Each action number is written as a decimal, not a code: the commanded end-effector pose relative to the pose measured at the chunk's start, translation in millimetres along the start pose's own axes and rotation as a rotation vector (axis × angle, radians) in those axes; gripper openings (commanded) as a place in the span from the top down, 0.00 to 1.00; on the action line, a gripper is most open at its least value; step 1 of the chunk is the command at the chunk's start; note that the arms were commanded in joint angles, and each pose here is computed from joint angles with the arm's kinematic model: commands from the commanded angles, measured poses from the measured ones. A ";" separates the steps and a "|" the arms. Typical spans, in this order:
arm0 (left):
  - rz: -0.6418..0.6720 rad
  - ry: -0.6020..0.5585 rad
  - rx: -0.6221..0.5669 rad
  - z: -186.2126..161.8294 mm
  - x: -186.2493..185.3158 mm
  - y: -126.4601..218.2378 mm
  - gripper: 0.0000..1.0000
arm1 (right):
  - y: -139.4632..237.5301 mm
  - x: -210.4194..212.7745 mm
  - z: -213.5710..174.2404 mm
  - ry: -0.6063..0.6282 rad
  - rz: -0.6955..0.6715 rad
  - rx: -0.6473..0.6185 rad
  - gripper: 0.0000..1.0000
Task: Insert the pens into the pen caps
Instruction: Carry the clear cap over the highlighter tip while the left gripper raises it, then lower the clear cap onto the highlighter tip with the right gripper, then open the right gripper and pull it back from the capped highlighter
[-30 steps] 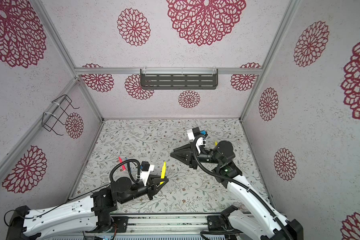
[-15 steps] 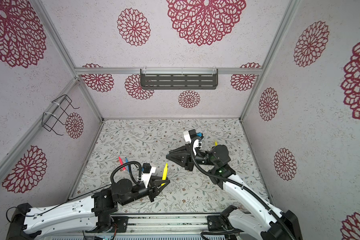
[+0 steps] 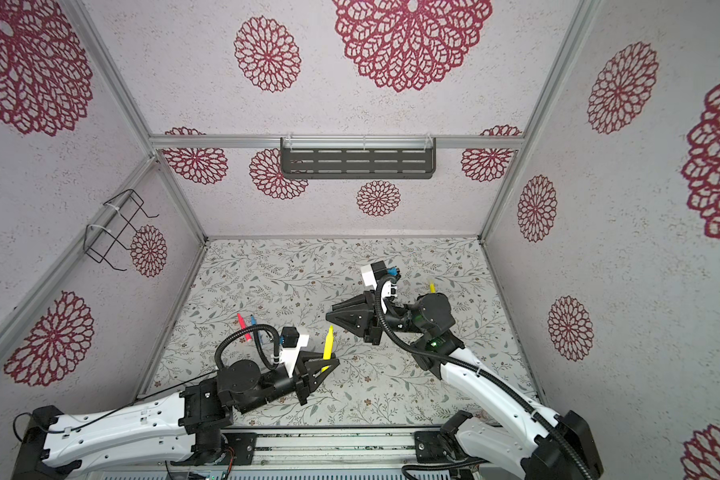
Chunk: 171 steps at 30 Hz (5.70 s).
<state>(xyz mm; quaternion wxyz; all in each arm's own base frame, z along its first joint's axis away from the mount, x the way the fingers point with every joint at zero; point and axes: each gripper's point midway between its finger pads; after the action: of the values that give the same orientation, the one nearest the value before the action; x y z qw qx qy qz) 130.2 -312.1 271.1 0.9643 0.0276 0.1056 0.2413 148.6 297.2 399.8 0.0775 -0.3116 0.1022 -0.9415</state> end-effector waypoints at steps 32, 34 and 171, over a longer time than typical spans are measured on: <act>-0.029 -0.022 -0.088 31.9 -14.2 8.0 1.00 | 5.7 13.9 1.9 0.046 0.002 -0.056 1.00; -0.028 -0.023 -0.092 33.3 -14.1 8.4 1.00 | 5.0 13.0 0.1 0.041 0.004 -0.055 1.00; -0.001 -0.098 -0.384 132.4 -6.9 53.3 1.00 | -2.5 -71.9 -198.3 -0.209 -0.609 0.345 1.00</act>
<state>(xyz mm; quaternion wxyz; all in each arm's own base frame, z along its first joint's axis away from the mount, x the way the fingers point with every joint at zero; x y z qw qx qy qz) 115.9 -295.0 263.6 0.9684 0.1087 0.0440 0.2203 133.4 336.5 354.2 -0.1485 -0.3317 0.0902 -0.9272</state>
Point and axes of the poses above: each gripper's point midway between its finger pads, its own y axis back along the fingers, its own x axis along the line the jaws close on, z = x × y, and after that the axes turned 13 degrees about -y, right-handed
